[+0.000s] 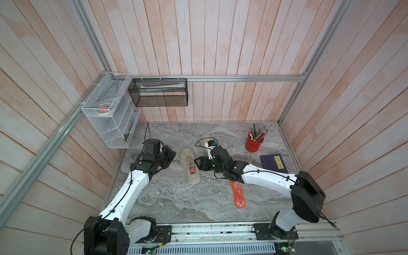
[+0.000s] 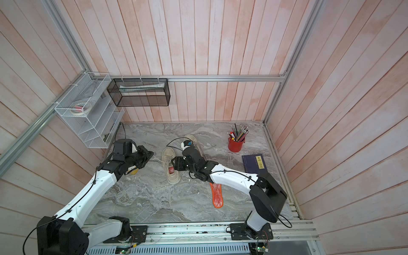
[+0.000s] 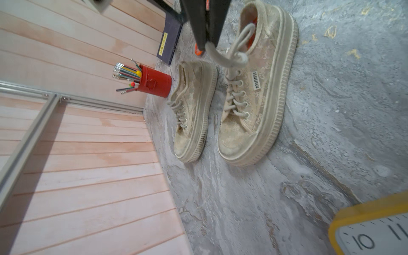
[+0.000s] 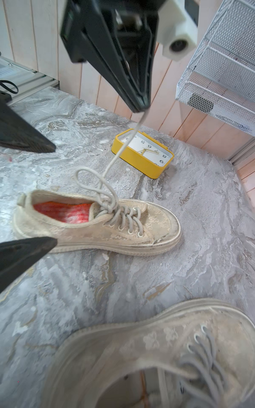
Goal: Remove the insole from the shoe
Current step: Move the shoe to the center of the board.
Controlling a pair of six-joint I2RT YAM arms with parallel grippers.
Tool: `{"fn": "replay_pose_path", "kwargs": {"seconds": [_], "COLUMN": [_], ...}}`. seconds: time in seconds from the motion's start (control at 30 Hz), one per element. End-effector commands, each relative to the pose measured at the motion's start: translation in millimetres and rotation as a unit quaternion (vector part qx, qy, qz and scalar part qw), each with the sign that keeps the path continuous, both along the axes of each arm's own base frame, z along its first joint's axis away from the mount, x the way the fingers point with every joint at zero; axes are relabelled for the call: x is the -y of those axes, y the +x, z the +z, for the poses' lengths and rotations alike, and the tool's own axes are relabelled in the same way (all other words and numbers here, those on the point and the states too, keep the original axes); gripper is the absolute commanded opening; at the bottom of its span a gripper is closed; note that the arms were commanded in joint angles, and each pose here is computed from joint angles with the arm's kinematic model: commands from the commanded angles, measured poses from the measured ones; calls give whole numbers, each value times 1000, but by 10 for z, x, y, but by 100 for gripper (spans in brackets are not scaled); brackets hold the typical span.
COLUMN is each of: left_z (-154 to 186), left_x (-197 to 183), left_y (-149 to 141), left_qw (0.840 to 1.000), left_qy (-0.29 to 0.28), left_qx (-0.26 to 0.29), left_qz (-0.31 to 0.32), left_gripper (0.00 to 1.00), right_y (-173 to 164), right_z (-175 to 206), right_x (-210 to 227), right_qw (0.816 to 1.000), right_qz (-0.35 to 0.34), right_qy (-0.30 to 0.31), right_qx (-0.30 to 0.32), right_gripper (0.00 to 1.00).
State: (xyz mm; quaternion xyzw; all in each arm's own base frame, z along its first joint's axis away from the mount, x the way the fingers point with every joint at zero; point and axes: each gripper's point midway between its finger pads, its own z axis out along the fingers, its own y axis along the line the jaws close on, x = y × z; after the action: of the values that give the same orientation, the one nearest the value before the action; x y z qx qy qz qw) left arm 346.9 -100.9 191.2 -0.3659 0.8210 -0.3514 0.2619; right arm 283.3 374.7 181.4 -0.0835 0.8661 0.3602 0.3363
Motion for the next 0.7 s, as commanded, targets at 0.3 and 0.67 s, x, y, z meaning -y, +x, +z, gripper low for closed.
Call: {"fn": "replay_pose_path", "kwargs": {"seconds": [0.3,0.67], "left_z": [-962,-308], "left_x": [-494,-401], "left_y": [-170,-172], "left_qw": [986,987], "left_qy": [11,151], "left_qx": [-120,-19], "left_qz": [116,-59], "left_gripper": [56,61], "right_y": [-106,-51], "right_z": [-208,-125], "right_x": [632,635], "right_qw": [996,996], "right_qz": [-78,-63], "right_qy": [-44,-63], "right_qx": [-7,19], "right_gripper": [62,60]}}
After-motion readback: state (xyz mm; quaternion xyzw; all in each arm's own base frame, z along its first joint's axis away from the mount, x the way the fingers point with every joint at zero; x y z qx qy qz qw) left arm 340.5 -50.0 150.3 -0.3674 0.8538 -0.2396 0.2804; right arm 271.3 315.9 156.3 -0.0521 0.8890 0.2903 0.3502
